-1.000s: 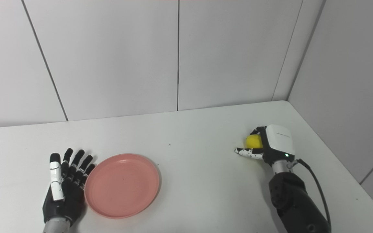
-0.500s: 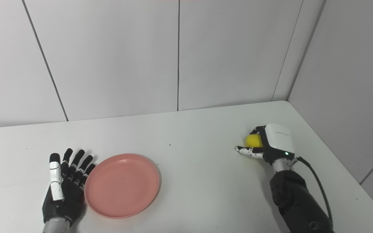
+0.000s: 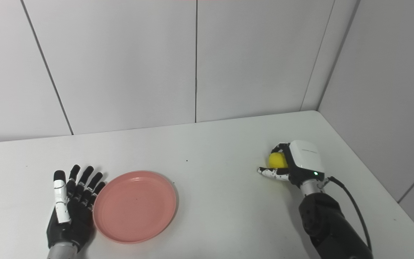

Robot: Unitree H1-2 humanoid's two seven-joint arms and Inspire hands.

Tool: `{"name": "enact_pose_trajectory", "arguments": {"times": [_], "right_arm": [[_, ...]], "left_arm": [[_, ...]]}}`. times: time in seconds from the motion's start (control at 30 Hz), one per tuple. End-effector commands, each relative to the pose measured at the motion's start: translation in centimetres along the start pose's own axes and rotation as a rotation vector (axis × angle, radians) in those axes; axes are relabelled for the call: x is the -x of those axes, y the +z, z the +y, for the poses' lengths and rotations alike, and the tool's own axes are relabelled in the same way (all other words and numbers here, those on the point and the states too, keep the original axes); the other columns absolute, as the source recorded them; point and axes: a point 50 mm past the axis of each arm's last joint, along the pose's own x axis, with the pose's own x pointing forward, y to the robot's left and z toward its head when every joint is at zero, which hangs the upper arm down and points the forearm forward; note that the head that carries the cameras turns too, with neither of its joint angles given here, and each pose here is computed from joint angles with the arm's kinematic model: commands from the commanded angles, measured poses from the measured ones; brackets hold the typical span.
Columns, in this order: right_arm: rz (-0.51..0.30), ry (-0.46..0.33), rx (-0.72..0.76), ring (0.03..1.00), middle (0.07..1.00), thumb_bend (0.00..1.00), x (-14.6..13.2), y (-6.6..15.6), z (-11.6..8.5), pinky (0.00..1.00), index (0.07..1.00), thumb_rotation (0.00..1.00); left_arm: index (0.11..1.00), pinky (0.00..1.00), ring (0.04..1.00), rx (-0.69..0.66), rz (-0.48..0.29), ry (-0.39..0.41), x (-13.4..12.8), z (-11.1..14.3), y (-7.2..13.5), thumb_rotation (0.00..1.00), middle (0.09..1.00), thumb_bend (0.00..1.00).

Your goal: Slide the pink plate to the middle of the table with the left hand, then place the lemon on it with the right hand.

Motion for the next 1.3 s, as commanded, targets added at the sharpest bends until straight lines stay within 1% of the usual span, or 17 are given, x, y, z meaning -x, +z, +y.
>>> {"name": "enact_pose_trajectory", "arguments": {"times": [0.0,0.03,0.13,0.3,0.47,0.6,0.7,0.73,0.8,0.83,0.9,1.0,1.07,1.27], "right_arm": [[-0.085,-0.094,-0.005,0.201,0.275,0.49,-1.2,2.1,-3.2,0.14,0.367,0.39],[-0.101,-0.102,-0.011,0.180,0.253,0.49,-1.3,2.6,-3.6,0.13,0.344,0.38],[-0.162,-0.134,-0.021,0.169,0.241,0.49,-1.2,4.4,-4.9,0.12,0.335,0.37],[-0.241,-0.172,-0.024,0.156,0.226,0.48,-1.2,6.5,-6.2,0.11,0.299,0.39],[-0.316,-0.213,-0.044,0.147,0.217,0.48,-0.9,8.9,-7.4,0.10,0.321,0.38],[-0.381,-0.224,-0.073,0.142,0.212,0.47,-0.5,10.6,-8.2,0.10,0.311,0.40],[-0.440,-0.241,-0.084,0.147,0.219,0.47,0.0,12.2,-8.7,0.10,0.330,0.39],[-0.463,-0.247,-0.092,0.149,0.224,0.47,0.1,12.7,-8.8,0.10,0.343,0.36],[-0.496,-0.258,-0.101,0.154,0.230,0.48,0.3,13.4,-9.0,0.11,0.352,0.33],[-0.513,-0.259,-0.104,0.160,0.237,0.48,0.4,13.8,-9.0,0.11,0.359,0.34],[-0.543,-0.256,-0.111,0.172,0.254,0.48,0.7,14.7,-9.2,0.12,0.384,0.40],[-0.580,-0.250,-0.123,0.172,0.254,0.48,1.0,15.7,-9.3,0.12,0.382,0.41],[-0.604,-0.245,-0.127,0.170,0.250,0.49,1.2,16.5,-9.2,0.12,0.376,0.37],[-0.658,-0.211,-0.149,0.187,0.272,0.49,1.5,18.4,-8.8,0.13,0.394,0.42]], "left_arm": [[0.998,0.93,0.900,0.004,0.009,0.007,0.0,-0.3,-0.3,0.86,0.945,0.72],[1.000,0.92,0.901,0.006,0.009,0.007,0.0,-0.3,-0.3,0.86,0.945,0.71],[0.996,0.92,0.901,0.006,0.010,0.007,0.1,-0.5,-0.4,0.85,0.943,0.71],[0.986,0.90,0.887,0.003,0.011,0.013,0.2,-0.8,-0.6,0.86,0.931,0.72],[0.984,0.90,0.890,-0.001,0.009,0.016,0.3,-1.1,-0.8,0.87,0.933,0.71],[0.988,0.89,0.881,-0.004,0.003,0.017,0.3,-1.4,-0.9,0.87,0.934,0.70],[0.993,0.89,0.886,-0.009,-0.005,0.013,0.3,-1.6,-1.1,0.86,0.942,0.69],[0.993,0.88,0.883,-0.010,-0.007,0.011,0.3,-1.7,-1.2,0.86,0.941,0.69],[0.996,0.88,0.880,-0.011,-0.010,0.008,0.3,-2.0,-1.3,0.85,0.941,0.69],[0.998,0.88,0.878,-0.010,-0.010,0.009,0.3,-2.1,-1.4,0.85,0.940,0.69],[0.996,0.87,0.866,-0.002,-0.010,0.013,0.4,-2.5,-1.5,0.82,0.931,0.69],[0.994,0.86,0.860,0.007,-0.013,0.019,0.4,-3.1,-1.9,0.82,0.927,0.69],[0.991,0.87,0.859,0.010,-0.014,0.022,0.4,-3.4,-2.1,0.80,0.926,0.68],[0.993,0.87,0.850,0.003,-0.019,0.031,0.4,-4.4,-2.7,0.81,0.918,0.69]]}}
